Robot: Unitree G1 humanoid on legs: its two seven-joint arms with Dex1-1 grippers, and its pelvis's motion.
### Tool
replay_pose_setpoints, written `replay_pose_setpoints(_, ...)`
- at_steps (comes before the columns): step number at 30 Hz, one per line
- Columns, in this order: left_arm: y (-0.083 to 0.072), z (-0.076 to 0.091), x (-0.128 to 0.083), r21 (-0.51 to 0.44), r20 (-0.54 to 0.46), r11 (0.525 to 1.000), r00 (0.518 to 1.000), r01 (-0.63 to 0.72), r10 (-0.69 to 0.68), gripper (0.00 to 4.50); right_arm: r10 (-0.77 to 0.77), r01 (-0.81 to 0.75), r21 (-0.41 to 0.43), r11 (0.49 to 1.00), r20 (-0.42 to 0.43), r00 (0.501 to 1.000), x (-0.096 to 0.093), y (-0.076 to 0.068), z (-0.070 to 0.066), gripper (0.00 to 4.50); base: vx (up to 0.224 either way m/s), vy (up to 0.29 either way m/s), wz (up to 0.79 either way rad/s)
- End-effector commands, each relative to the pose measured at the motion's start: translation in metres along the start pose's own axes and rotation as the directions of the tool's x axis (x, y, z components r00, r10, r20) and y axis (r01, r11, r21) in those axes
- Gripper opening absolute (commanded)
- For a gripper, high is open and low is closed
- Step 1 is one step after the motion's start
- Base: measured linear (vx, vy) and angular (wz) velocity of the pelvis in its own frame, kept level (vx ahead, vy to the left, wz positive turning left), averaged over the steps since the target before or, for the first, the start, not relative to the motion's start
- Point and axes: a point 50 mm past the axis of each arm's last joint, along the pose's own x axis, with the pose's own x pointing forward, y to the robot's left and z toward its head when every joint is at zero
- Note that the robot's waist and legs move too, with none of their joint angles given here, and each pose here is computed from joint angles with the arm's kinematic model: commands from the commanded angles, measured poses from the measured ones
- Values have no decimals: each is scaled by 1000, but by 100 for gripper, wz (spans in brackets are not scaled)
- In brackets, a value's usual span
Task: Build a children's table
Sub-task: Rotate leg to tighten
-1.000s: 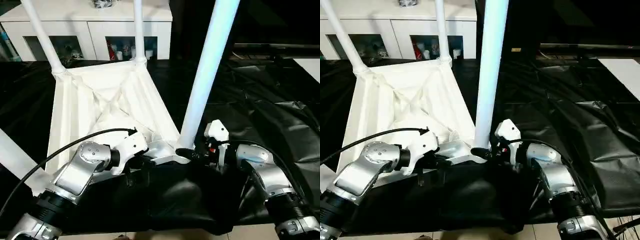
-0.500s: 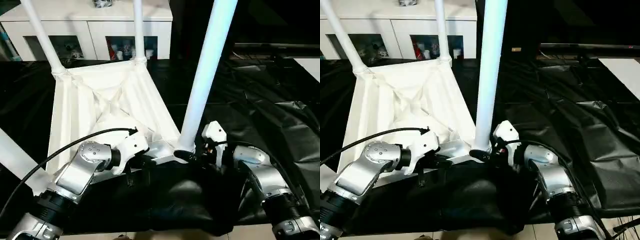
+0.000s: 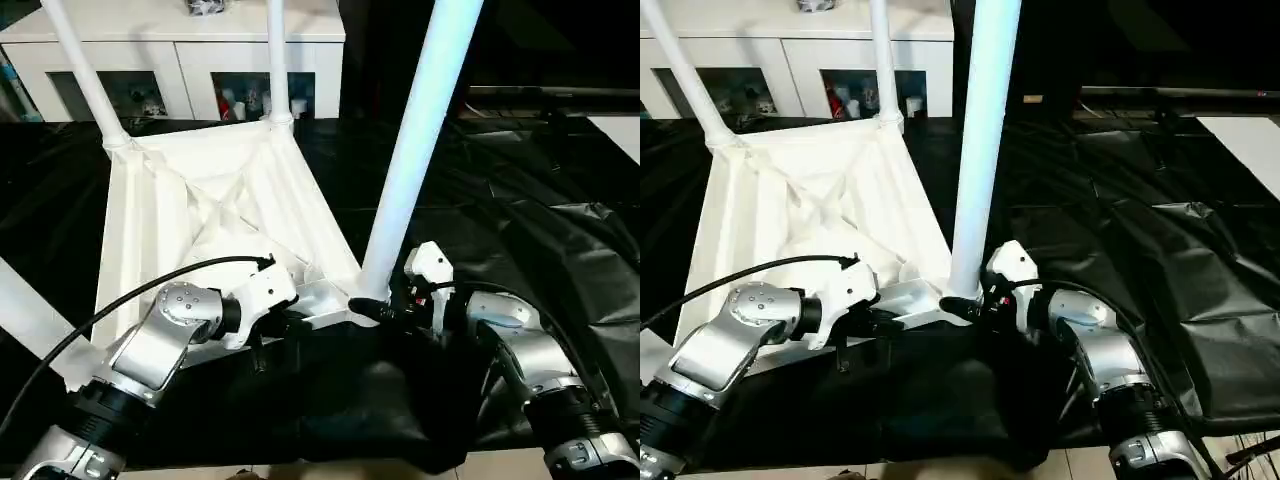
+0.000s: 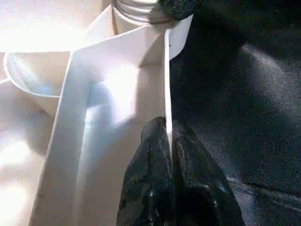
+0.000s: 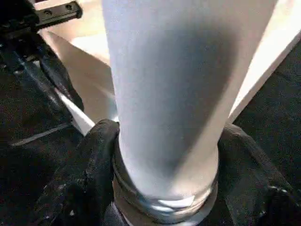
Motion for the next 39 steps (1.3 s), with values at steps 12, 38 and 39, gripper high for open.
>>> replay_pose_setpoints(12, 15, 27, 65, -172, -10, 929, 944, -327, 331, 0, -651, 673, 181, 717, -170, 740, 36, -19, -16, 267, 0, 0, 0)
replay_pose_setpoints(38, -3, 5, 30, -23, 3, 999, 1000, -23, 23, 0, -146, 147, -14, 989, 42, 988, -5, -16, 15, 394, 0, 0, 0)
replay_pose_setpoints(39, -5, 4, 24, -17, 9, 1000, 1000, 23, -22, 0, -82, 83, -23, 996, 34, 996, -11, -14, 15, 394, 0, 0, 0)
